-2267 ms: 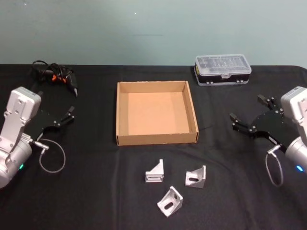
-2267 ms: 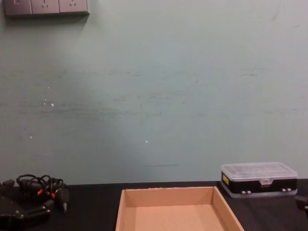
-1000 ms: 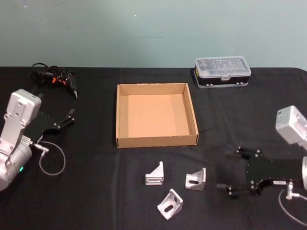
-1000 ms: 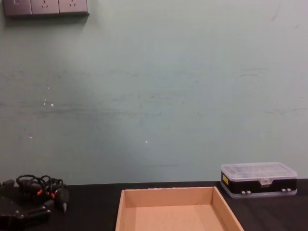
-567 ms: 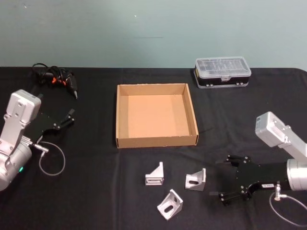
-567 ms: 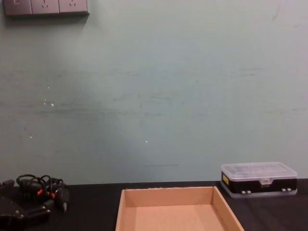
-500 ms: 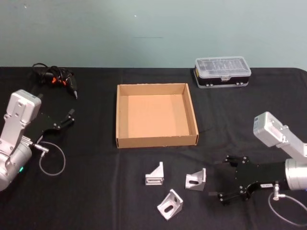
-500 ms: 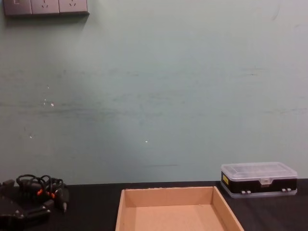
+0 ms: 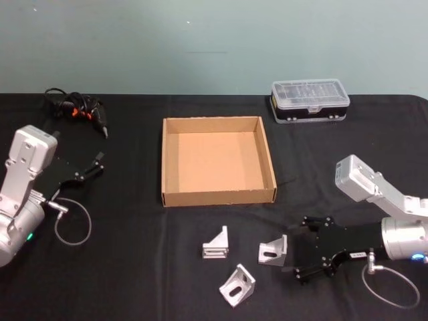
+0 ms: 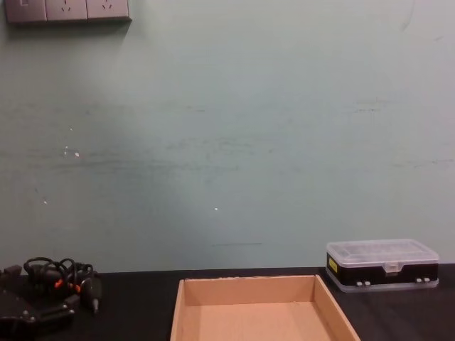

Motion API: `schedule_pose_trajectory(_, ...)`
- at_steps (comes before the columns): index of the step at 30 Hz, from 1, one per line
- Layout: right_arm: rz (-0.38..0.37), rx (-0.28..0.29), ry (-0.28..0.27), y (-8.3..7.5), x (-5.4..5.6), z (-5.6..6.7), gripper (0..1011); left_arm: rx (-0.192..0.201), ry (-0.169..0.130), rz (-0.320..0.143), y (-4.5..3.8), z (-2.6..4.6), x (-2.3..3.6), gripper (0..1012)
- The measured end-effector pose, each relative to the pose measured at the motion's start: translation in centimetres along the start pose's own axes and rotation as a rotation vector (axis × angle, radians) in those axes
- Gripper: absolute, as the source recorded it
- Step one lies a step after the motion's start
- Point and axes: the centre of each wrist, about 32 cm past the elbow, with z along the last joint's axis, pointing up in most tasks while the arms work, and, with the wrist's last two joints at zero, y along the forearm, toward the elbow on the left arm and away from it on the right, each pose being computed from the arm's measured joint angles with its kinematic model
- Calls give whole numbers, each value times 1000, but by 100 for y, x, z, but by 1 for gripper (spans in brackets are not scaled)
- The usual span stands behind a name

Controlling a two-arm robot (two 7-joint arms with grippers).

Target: Use one hand to pick up the angle iron from the table and place it into the box.

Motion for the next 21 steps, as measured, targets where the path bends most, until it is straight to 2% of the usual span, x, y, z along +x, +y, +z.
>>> schedule_pose_trajectory(11, 23, -2, -3, 153, 126, 34, 1003, 0, 0, 0, 0, 0, 0, 1012)
schedule_pose_trajectory(21, 46, -10, -15, 261, 158, 74, 1003, 0, 0, 0, 0, 0, 0, 1011)
